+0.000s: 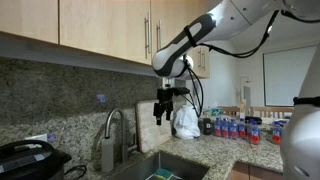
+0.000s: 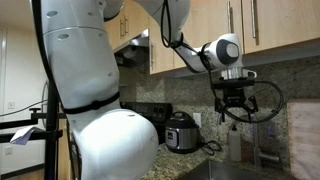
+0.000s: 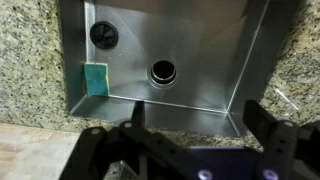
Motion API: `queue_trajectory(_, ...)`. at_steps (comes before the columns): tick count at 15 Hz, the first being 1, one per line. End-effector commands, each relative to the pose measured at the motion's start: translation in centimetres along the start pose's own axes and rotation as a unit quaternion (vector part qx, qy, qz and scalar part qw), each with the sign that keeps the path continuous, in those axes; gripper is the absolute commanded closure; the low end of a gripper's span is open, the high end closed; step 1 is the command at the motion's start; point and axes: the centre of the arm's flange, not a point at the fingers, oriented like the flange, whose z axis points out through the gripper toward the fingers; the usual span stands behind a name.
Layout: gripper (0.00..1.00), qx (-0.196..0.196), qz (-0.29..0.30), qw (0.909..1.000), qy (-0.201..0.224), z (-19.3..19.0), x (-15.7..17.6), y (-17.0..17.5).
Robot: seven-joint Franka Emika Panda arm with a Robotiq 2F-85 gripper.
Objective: Turn the tap nozzle to the right
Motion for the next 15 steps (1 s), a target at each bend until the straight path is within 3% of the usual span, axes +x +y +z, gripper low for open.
queue_trajectory(1,0.00,0.000,0.000,1.0000,0.000,0.0,0.0,0.0)
queue_trajectory(10,0.00,0.000,0.000,1.0000,0.000,0.0,0.0,0.0)
queue_trajectory(15,0.00,0.012,-0.066,0.9977,0.006,2.3,0.7,0.0)
